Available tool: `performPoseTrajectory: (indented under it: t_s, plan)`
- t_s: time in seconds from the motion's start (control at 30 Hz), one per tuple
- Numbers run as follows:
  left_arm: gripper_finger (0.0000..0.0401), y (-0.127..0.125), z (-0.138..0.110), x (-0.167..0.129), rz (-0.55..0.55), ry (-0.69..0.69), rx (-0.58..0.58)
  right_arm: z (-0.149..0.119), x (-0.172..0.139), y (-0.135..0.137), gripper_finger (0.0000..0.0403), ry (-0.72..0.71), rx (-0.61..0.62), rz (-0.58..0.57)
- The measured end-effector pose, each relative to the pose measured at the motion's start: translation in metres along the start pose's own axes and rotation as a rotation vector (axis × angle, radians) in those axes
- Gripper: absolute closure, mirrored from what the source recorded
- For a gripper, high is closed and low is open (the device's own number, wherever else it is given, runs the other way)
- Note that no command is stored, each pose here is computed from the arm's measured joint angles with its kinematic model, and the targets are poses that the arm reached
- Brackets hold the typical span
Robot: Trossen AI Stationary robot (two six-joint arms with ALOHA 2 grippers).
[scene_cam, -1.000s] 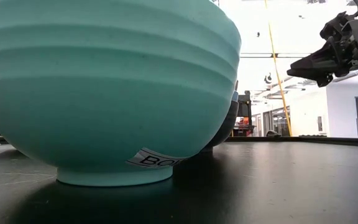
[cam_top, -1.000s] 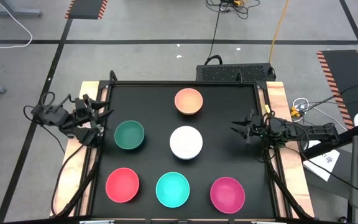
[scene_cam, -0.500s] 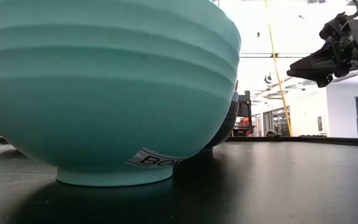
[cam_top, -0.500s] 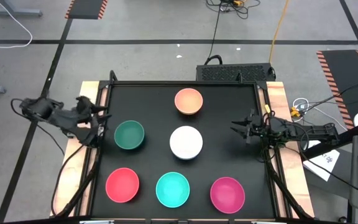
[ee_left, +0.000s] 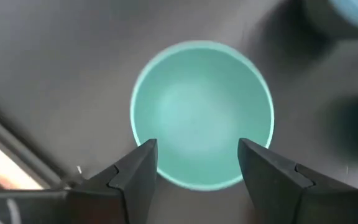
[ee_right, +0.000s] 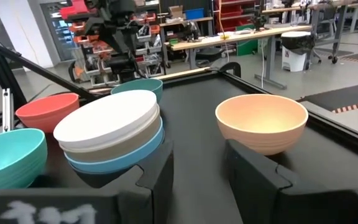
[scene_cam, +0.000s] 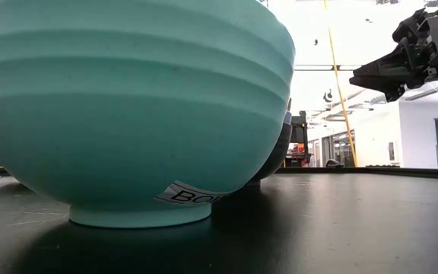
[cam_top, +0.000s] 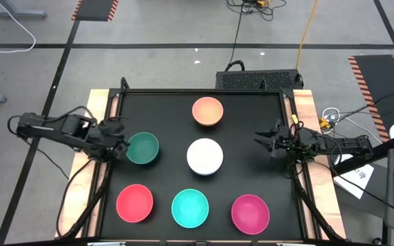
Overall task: Nest bowls inside each other
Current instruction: Stack the green bowl on the white bowl
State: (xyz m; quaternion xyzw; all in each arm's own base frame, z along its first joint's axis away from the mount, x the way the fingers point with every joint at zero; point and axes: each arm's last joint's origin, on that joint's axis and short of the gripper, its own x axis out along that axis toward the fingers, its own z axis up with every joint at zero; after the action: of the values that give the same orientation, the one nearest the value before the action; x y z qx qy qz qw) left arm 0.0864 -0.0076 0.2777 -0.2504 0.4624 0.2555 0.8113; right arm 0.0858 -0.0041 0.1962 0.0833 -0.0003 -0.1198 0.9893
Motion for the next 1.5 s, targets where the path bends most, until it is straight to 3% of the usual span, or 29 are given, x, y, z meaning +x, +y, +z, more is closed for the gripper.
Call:
performPoseTrajectory:
  t_s: [0.23,0.6,1.17,1.37,1.5]
  plan:
    - [0.0176,-0.014,0.008,0.032,0.042,0.218,-0.053,-0.002,0.0,0.0,0.0266,0.016,0.002,0.001]
    - [0.0176,-0.019,0.017,0.056,0.159,0.342,-0.109,-0.005,0.0,0.0,0.0266,0.059,0.015,0.021]
    - [0.0176,-0.024,0.021,0.077,0.292,0.42,-0.186,-0.006,0.0,0.001,0.0266,0.073,0.011,0.072]
    - [0.0176,-0.027,0.025,0.086,0.295,0.432,-0.204,-0.007,0.0,0.002,0.0266,0.084,0.005,0.104]
    - [0.0176,-0.034,0.028,0.089,0.233,0.389,-0.177,-0.007,-0.001,0.002,0.0266,0.096,0.002,0.105]
